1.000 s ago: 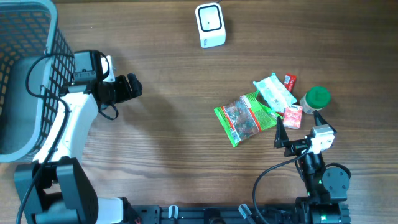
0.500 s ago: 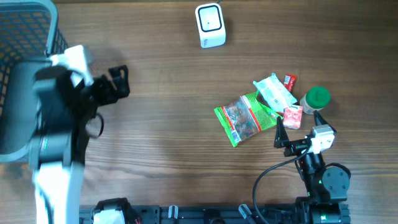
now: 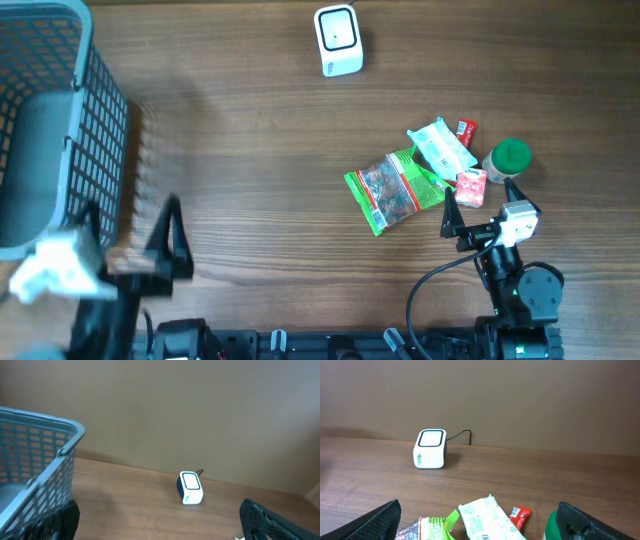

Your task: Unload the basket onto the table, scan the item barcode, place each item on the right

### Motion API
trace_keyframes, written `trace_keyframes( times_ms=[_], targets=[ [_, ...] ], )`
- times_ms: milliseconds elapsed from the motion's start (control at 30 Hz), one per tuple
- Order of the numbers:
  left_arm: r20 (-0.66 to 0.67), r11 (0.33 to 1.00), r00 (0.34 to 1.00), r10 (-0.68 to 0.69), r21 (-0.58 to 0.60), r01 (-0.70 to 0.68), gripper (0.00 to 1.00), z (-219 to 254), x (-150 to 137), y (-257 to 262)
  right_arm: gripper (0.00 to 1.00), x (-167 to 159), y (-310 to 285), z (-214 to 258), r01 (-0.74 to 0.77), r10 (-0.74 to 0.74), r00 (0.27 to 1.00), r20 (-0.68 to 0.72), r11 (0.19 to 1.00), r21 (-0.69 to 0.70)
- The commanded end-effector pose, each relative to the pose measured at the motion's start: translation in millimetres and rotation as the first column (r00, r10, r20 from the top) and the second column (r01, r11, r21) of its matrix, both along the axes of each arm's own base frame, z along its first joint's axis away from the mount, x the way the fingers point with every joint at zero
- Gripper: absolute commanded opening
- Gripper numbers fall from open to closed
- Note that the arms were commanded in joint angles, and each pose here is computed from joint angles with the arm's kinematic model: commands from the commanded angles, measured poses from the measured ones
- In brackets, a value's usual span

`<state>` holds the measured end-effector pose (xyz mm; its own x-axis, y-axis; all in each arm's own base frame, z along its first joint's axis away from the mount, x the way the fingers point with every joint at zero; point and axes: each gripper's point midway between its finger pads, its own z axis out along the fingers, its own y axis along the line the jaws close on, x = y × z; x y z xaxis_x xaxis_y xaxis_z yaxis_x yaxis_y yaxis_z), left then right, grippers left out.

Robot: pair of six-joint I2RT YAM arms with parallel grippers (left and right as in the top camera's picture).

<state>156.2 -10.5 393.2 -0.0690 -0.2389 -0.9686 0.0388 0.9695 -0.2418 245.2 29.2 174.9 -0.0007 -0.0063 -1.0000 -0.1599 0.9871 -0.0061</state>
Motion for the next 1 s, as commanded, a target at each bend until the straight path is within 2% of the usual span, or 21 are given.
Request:
trace_keyframes(
  times_ms=[0, 133, 233, 300, 400, 500, 567, 633, 700, 800, 967],
  targets=[
    [0.012, 0.999, 0.999, 0.040, 0.013, -0.040, 1.00, -12, -29, 6, 1.00, -1, 2, 3, -0.013, 0.014, 1.000, 0.018, 1.000, -0.018],
    [0.056, 1.000, 0.998, 0.023, 0.012, -0.024, 1.00, -24, -39, 5, 1.00, -1, 2, 3, -0.014, 0.014, 1.000, 0.018, 1.000, -0.018],
    [0.111, 1.000, 0.994, 0.010, 0.008, -0.011, 1.00, -31, -32, 3, 0.99, -1, 2, 3, -0.013, 0.014, 1.000, 0.018, 1.000, -0.018],
    [0.198, 1.000, 0.980, -0.007, 0.009, 0.005, 1.00, -25, -22, 0, 1.00, -1, 2, 3, -0.013, 0.014, 1.000, 0.018, 1.000, -0.018],
    [0.365, 0.999, 0.930, -0.044, 0.020, 0.039, 1.00, -6, -9, -6, 1.00, -1, 2, 3, -0.013, 0.014, 1.000, 0.018, 1.000, -0.018],
    [0.539, 0.997, 0.839, -0.076, 0.038, 0.066, 1.00, 13, -3, -12, 1.00, -1, 2, 3, -0.013, 0.014, 1.000, 0.018, 1.000, -0.018],
    [0.634, 0.996, 0.770, -0.072, 0.000, 0.093, 1.00, 19, -3, -12, 1.00, -1, 2, 3, -0.013, 0.014, 1.000, 0.018, 1.000, -0.018],
    [0.669, 0.992, 0.741, -0.063, -0.040, 0.120, 1.00, 11, 2, -11, 1.00, -1, 2, 3, -0.014, 0.014, 1.000, 0.018, 1.000, -0.017],
    [0.666, 0.985, 0.744, -0.054, -0.085, 0.147, 1.00, -7, 13, -10, 1.00, -1, 2, 3, -0.013, 0.014, 1.000, 0.018, 1.000, -0.018],
    [0.607, 0.971, 0.794, -0.030, -0.169, 0.166, 1.00, -42, 34, -6, 1.00, -1, 2, 3, -0.013, 0.014, 1.000, 0.018, 1.000, -0.017],
    [0.501, 0.971, 0.865, -0.021, -0.196, 0.137, 1.00, -96, 60, -5, 1.00, -1, 2, 3, -0.013, 0.014, 1.000, 0.018, 1.000, -0.018]
  ],
)
